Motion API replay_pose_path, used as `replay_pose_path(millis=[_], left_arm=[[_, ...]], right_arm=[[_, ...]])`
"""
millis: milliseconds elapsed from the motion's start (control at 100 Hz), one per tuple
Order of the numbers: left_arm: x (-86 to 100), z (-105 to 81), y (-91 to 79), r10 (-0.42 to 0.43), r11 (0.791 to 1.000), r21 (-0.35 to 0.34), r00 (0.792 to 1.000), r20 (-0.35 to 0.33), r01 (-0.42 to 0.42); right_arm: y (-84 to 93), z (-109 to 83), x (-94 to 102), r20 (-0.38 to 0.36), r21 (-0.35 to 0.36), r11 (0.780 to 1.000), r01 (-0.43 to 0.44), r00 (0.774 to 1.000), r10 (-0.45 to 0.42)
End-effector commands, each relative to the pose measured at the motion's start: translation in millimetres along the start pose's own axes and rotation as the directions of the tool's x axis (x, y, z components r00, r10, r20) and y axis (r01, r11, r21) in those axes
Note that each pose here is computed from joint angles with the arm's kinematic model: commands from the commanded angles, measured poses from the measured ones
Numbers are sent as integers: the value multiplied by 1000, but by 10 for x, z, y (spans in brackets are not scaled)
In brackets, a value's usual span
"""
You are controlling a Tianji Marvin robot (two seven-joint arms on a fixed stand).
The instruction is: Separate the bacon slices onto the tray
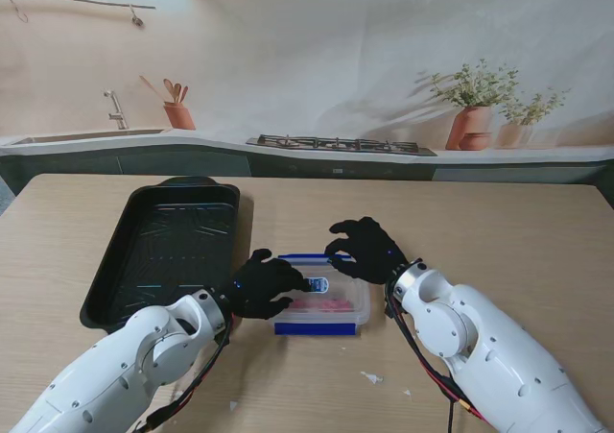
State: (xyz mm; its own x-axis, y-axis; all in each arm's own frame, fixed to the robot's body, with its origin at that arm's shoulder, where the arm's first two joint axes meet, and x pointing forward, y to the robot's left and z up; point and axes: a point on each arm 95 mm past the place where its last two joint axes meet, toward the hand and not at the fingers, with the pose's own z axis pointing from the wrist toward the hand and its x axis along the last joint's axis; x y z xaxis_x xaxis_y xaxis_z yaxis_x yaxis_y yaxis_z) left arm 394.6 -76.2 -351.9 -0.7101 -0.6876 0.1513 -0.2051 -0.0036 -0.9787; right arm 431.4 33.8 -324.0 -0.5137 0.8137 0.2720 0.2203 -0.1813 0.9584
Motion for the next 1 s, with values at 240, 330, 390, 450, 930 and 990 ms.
replay_pose_path(millis=[240, 330, 390, 450, 930, 990], left_arm=[[-31, -95, 221, 1, 997, -82, 1000, 21, 1], [-29, -92, 223, -1, 997, -81, 1000, 20, 3], [-30, -91, 227, -2, 997, -83, 1000, 20, 4], [-30, -92, 229, -2, 996, -85, 1000, 19, 4], [-36, -88, 228, -1, 996, -86, 1000, 16, 3], [-37, -86, 229, -1, 996, -87, 1000, 15, 2]], right_arm=[[-126, 55, -54, 34, 42, 999, -4, 999, 3], [-141, 58, -62, 44, 46, 999, 10, 999, -12], [-149, 60, -67, 50, 52, 999, 11, 999, -14], [-162, 64, -72, 58, 53, 999, 15, 998, -18], [-270, 109, -127, 98, 102, 991, 87, 990, -97], [-278, 112, -128, 100, 103, 991, 90, 990, -100]])
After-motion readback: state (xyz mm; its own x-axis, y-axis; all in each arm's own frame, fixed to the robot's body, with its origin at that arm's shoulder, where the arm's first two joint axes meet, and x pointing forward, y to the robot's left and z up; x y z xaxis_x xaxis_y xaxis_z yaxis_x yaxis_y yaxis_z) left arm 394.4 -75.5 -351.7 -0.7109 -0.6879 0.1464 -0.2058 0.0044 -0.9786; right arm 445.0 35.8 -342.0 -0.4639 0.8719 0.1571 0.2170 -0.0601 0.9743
